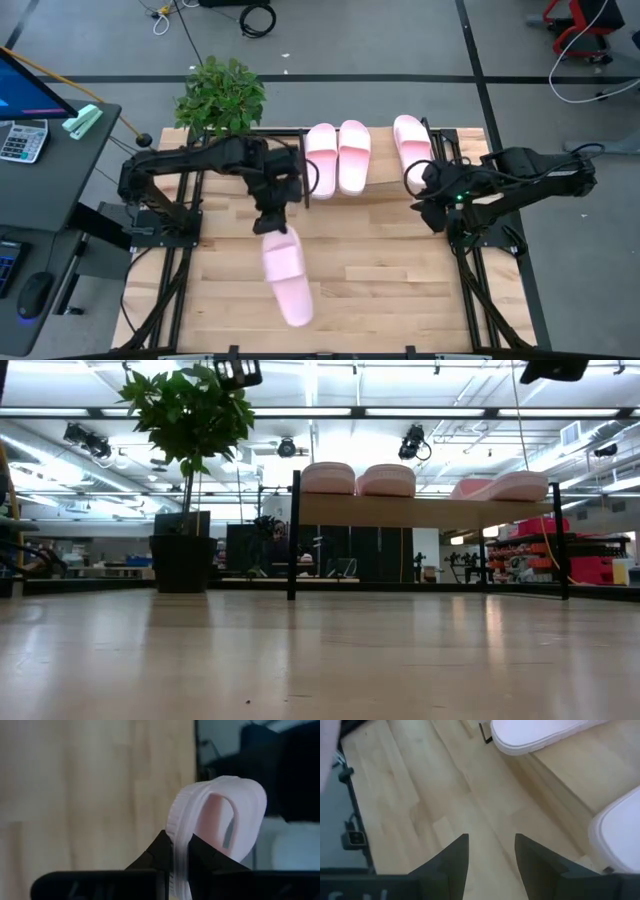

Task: Pick and place slides into the shelf
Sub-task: Put the pink slide on the shelf

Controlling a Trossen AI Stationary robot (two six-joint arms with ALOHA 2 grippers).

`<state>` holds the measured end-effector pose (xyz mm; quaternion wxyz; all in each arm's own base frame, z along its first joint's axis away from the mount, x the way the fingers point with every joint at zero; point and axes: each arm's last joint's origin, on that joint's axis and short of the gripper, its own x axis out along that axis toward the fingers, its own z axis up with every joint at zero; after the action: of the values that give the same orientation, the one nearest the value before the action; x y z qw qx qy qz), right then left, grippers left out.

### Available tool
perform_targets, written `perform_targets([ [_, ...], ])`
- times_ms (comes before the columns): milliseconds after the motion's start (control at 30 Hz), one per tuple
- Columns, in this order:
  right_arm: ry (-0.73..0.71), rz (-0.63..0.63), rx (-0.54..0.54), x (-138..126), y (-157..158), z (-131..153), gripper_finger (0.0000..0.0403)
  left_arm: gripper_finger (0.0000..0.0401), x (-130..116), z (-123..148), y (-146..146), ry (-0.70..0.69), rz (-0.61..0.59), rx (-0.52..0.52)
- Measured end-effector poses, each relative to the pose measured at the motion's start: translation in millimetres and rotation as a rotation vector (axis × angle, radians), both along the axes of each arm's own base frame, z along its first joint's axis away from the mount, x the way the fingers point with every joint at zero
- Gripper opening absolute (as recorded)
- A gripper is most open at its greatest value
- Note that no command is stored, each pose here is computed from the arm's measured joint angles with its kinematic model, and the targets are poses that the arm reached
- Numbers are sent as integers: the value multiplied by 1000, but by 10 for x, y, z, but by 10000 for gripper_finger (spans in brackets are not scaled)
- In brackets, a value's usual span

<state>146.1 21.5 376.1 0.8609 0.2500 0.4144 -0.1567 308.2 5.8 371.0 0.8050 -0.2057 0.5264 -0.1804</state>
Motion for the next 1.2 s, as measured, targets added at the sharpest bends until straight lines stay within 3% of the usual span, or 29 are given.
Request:
perform_targets([
  [167,-3,-69,76,23,10,-6,166,38,-7,158,128,-46,97,103],
  [300,-19,-56,116,71,81,-4,170,38,32,251,255,-124,177,183],
  [567,-111,157,117,145,391,44,181,38,135,528,515,-380,289,198],
  [767,-290,320,112,204,618,171,176,38,81,575,720,-397,334,200],
  [967,-484,441,-9,337,734,335,161,38,188,503,931,-409,370,114],
  [1200,-448,560,-248,505,812,715,137,38,426,425,1033,-375,333,5],
])
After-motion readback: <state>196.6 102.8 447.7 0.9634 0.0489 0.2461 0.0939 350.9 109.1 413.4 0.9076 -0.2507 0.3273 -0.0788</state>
